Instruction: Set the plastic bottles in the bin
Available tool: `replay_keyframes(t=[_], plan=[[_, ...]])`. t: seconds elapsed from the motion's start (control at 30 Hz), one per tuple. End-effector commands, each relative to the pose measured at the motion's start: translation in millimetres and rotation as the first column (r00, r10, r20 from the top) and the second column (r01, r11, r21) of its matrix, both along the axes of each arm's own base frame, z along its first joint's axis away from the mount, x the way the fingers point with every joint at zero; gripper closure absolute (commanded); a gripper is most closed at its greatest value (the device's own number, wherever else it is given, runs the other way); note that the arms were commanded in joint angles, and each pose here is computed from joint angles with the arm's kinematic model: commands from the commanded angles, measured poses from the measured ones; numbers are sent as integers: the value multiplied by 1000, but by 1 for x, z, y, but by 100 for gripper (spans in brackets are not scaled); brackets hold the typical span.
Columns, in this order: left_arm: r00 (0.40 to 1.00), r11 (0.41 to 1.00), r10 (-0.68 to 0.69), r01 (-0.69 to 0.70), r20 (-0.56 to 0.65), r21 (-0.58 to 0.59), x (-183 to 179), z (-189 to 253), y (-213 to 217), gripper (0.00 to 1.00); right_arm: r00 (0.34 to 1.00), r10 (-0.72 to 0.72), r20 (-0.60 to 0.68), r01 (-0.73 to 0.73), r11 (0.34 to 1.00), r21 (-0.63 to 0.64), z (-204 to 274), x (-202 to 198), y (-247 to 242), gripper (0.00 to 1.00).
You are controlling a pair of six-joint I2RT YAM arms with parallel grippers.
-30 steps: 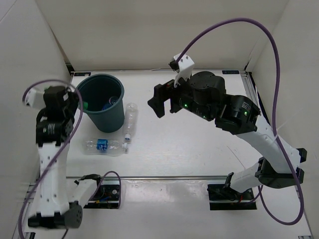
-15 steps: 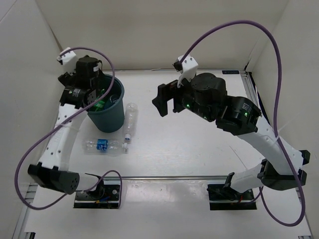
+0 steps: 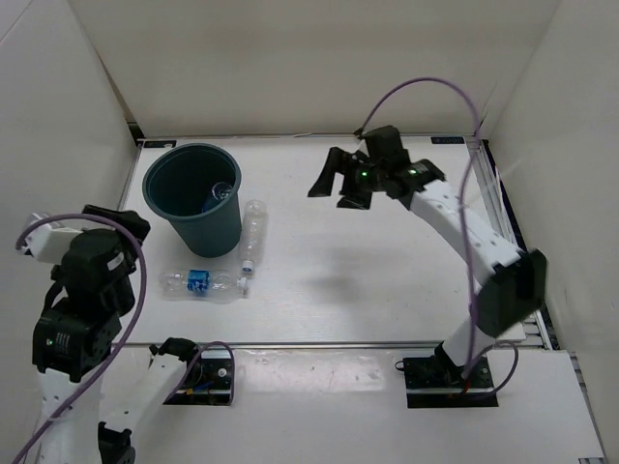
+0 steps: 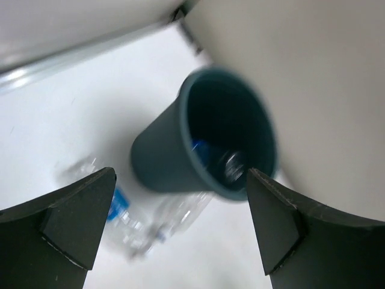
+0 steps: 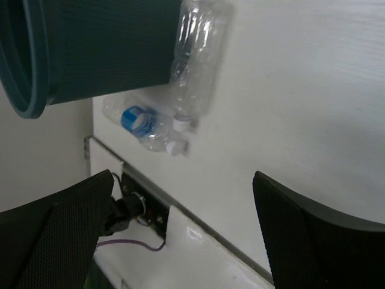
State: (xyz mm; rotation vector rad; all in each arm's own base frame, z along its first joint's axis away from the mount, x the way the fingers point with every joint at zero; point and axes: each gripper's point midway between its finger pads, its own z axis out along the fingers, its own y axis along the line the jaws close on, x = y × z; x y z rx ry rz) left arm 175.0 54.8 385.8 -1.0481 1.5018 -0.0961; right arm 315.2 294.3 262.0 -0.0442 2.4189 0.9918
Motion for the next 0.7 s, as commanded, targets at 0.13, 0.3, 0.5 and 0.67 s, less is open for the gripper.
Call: replay_keyframes(t=[0.13, 0.3, 0.5, 0.67], plan=[[963, 991, -83, 53, -256, -121, -22, -79, -21, 0, 917, 360, -171, -311, 915, 259, -53, 14, 114, 0], [964, 990, -79, 46, -254, -134, -33, -81, -19, 0, 887, 383, -257, -300, 902, 309, -92, 27, 144, 0], [952, 975, -155, 104, -263, -199, -37, -94, -34, 0, 850, 430, -304, -318, 879, 356, -136, 34, 178, 0], [931, 962, -225, 165, -286, -218, -39, -102, -45, 0, 829, 426, -362, -290, 881, 373, -172, 39, 199, 0]])
